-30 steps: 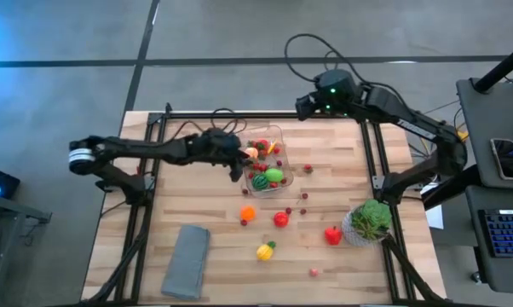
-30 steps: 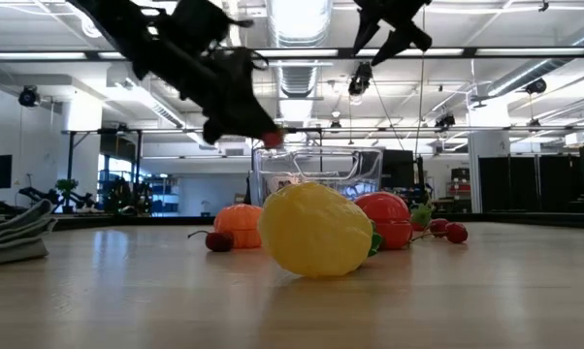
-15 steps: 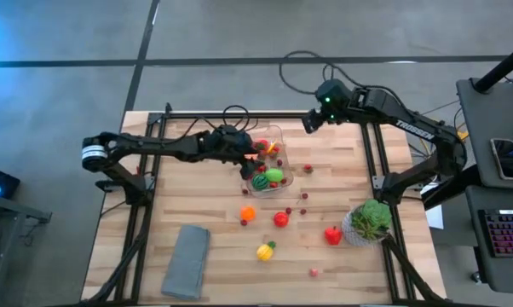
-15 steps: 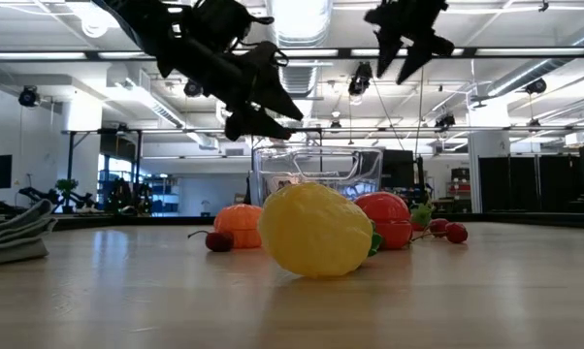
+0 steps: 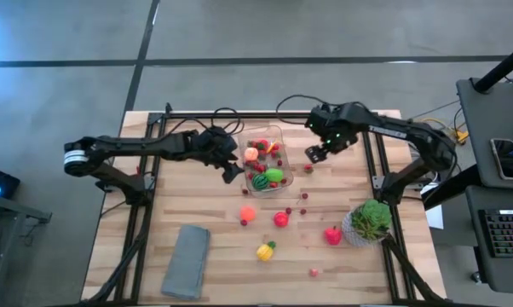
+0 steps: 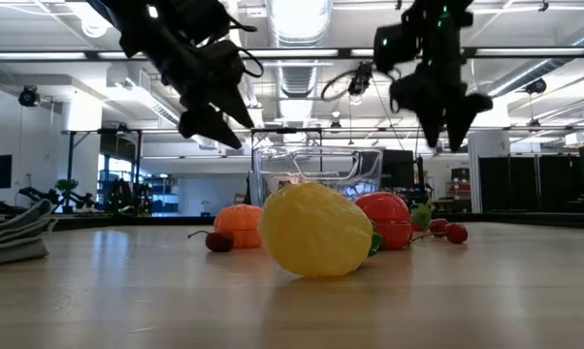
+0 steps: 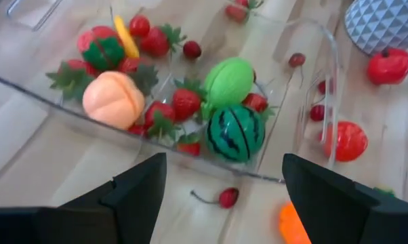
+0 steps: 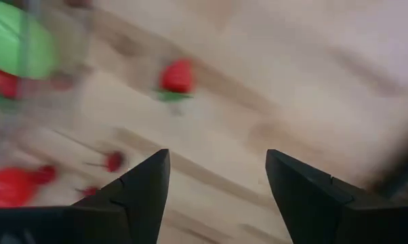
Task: Pick and placing Produce into tupperware
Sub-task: Put the red strawberry into the transparent container, then put the red cherry into the transparent container
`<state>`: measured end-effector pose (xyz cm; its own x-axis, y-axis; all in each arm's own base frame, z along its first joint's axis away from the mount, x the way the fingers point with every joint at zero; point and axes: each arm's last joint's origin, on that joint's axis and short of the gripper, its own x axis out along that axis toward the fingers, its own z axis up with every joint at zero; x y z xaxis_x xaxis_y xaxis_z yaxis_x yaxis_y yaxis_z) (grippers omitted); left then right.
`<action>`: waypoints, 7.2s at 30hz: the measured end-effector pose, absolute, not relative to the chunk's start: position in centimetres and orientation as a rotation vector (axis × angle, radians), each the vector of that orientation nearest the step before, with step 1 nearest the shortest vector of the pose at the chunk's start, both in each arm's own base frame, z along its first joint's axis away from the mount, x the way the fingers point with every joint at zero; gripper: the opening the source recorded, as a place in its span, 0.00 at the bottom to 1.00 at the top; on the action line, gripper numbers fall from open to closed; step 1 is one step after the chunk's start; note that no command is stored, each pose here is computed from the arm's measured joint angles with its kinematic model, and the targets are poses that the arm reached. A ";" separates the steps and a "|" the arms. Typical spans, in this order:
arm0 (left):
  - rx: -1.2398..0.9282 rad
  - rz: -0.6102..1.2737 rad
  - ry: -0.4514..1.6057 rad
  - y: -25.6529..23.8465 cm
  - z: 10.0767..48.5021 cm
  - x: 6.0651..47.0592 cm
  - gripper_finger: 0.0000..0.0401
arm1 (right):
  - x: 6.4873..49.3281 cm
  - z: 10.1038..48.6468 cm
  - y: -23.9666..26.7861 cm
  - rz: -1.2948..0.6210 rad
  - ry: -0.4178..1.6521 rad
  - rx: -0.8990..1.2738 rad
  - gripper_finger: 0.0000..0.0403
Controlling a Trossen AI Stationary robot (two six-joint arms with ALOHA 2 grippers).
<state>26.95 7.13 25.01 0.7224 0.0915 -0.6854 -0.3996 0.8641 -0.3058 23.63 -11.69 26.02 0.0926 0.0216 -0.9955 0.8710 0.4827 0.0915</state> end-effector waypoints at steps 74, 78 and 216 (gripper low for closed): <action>-0.469 0.295 0.848 6.8 22.9 25.7 0.70 | 27.4 15.7 -11.9 -0.851 1.278 1.055 0.34; -0.469 0.295 0.848 6.8 22.9 25.7 0.70 | 27.4 17.8 -11.8 -0.839 1.213 1.068 0.34; -0.090 0.416 0.398 4.5 23.9 29.5 0.15 | 24.6 35.6 -7.7 -0.992 0.970 0.547 0.61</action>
<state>29.52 4.53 23.87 0.8391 0.3751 -0.3939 -0.4100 0.9121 -0.0048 24.57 -7.65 35.60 0.2031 -0.4434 -0.8730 0.8825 0.4692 -0.0330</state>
